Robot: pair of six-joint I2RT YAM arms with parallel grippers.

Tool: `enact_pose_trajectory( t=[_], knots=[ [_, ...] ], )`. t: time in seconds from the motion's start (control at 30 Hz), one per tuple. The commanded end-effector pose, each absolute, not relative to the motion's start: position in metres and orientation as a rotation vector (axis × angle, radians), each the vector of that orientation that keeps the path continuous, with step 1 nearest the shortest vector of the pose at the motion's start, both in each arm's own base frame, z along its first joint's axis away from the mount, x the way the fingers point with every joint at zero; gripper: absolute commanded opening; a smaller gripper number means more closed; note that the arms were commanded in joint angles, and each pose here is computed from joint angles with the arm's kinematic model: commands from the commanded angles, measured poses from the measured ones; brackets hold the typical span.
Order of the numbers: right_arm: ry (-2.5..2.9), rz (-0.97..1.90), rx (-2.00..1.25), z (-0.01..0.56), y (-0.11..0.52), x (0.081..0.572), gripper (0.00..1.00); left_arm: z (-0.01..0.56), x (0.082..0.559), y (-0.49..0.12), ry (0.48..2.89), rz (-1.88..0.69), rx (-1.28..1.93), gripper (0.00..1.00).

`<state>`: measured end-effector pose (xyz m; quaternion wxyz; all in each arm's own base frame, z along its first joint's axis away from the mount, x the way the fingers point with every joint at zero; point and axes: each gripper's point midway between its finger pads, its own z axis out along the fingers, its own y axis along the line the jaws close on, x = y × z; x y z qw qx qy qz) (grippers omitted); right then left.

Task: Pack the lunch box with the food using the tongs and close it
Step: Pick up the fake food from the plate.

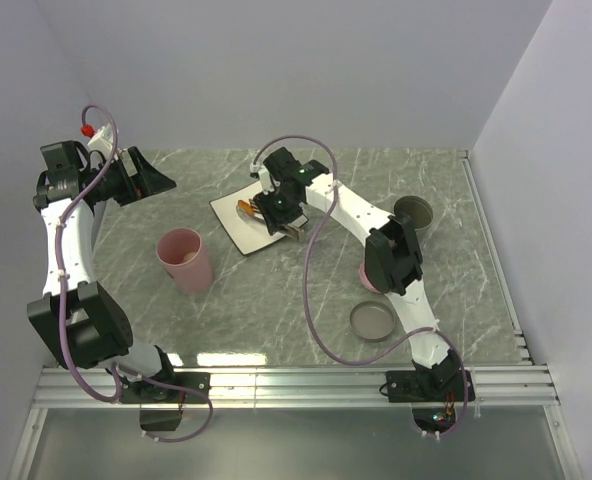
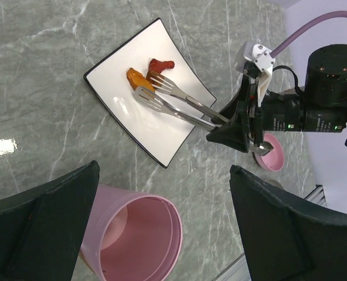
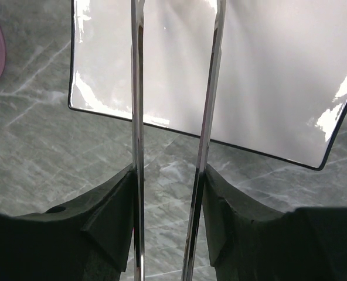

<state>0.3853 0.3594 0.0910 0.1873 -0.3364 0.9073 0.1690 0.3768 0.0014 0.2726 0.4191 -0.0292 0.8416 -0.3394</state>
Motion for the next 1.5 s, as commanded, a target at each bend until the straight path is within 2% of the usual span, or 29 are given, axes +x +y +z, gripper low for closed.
enact_pose_trajectory(
  t=[0.0,0.3,0.47,0.63,0.77,1.23,1.47],
  knots=[
    [2.499,0.478,-0.925,0.099,0.372,0.399,0.52,0.278,0.379,0.004,2.085,-0.824,-0.034,0.99],
    [2.502,0.451,-0.932,0.088,0.372,0.405,0.5,0.279,0.382,0.005,2.089,-0.826,-0.034,0.99],
    [2.501,0.469,-0.944,0.094,0.372,0.401,0.44,0.278,0.382,0.005,2.091,-0.825,-0.036,0.99],
    [2.461,0.533,-0.948,0.127,0.371,0.389,0.36,0.279,0.379,0.005,2.097,-0.819,-0.033,0.99],
    [2.409,0.566,-0.941,0.157,0.368,0.381,0.34,0.284,0.375,0.004,2.087,-0.801,-0.021,0.99],
    [2.313,0.623,-0.96,0.221,0.348,0.355,0.31,0.285,0.366,0.002,2.092,-0.782,0.004,0.99],
    [2.25,0.616,-0.863,0.273,0.292,0.349,0.31,0.289,0.361,0.0,2.087,-0.782,0.023,0.99]
  ],
)
